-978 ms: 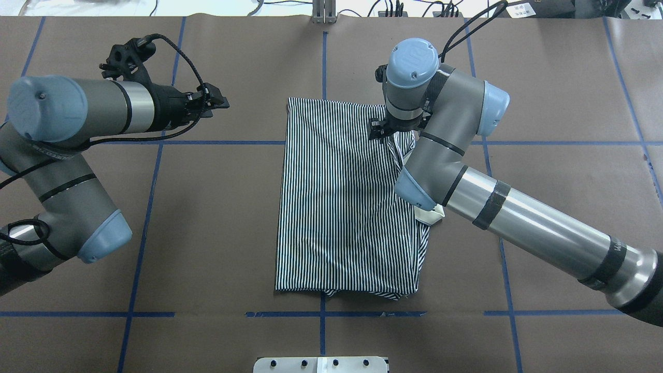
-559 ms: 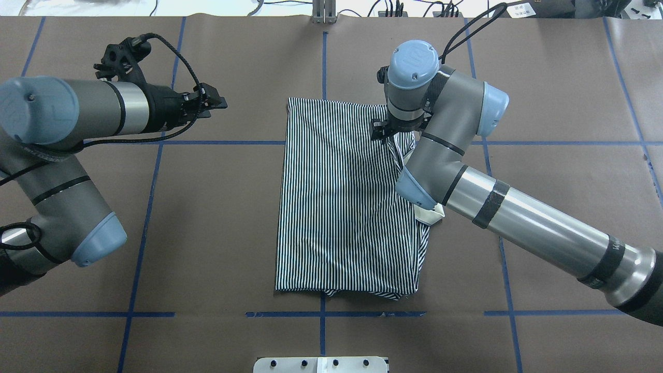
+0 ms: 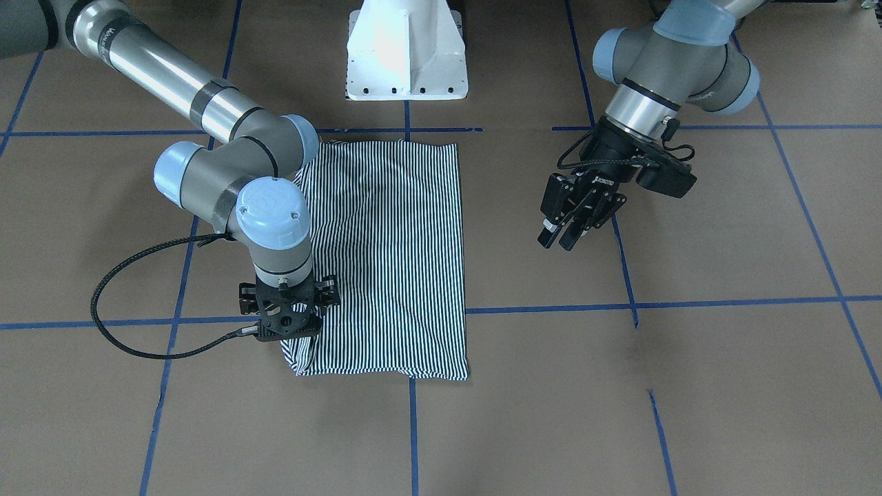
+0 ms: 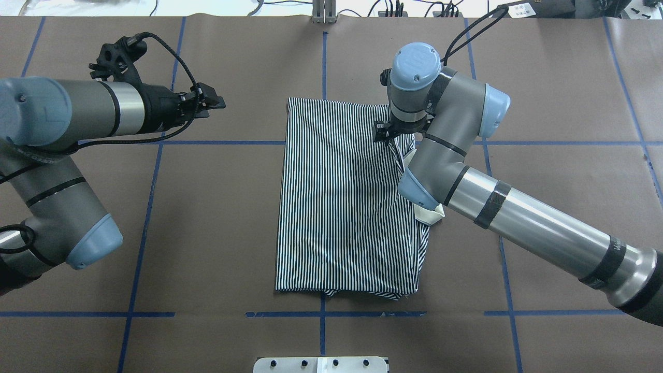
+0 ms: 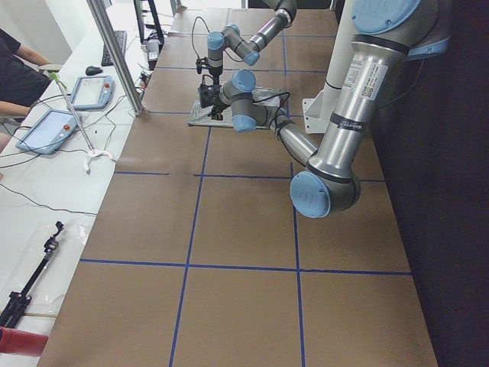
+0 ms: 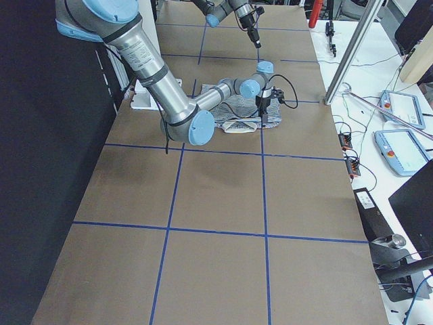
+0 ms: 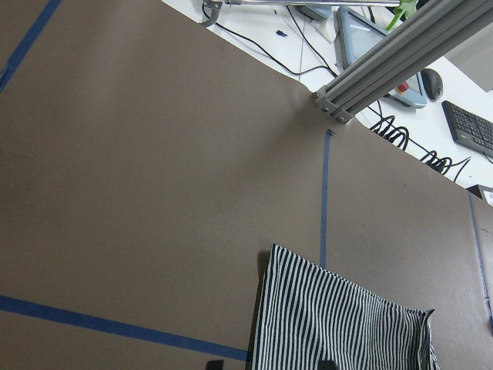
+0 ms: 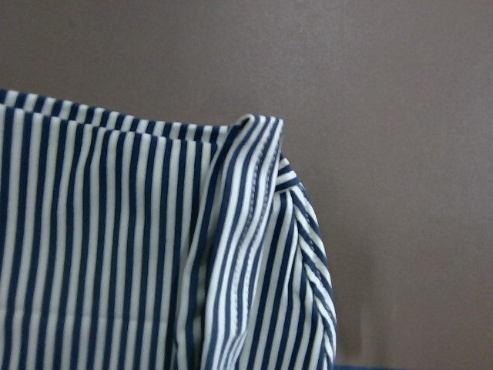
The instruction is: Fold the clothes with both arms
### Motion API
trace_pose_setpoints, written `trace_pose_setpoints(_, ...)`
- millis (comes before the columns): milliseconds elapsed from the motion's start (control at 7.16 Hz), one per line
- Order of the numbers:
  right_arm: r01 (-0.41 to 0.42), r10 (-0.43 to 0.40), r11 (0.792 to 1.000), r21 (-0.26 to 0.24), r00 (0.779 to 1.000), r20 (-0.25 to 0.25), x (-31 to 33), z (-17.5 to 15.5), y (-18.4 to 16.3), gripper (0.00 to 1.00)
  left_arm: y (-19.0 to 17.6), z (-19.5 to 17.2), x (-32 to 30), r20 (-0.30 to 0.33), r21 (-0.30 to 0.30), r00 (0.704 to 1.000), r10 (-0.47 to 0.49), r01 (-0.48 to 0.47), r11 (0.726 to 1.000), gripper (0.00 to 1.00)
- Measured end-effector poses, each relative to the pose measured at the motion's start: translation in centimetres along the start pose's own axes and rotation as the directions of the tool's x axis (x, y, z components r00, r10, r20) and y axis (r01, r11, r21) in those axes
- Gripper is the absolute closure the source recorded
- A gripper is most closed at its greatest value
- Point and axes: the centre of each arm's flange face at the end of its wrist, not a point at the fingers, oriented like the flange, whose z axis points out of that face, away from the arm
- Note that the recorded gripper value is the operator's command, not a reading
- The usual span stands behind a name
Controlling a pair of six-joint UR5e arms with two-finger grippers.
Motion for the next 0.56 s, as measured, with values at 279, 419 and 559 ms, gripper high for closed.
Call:
trace_pose_setpoints(279,0.021,-0.021,1.000,-0.008,1.000,-0.003,1.9,0.2,-0.6,0.00,0.2,-0.8,0.0,-0.008,-0.001,1.000,0.002,-0.002,1.000,0.50)
trace_pose_setpoints(419,0.033,-0.033,0.999,-0.020,0.999,0.002,3.6,0.2,-1.1,0.00,0.2,-0.9,0.0,-0.009,-0.001,1.000,0.002,-0.002,1.000,0.50)
trace_pose_setpoints(559,0.049,-0.049,0.998,-0.032,0.999,0.008,5.4,0.4,-1.4,0.00,0.2,-0.9,0.0,-0.009,-0.001,1.000,0.002,-0.002,1.000,0.50)
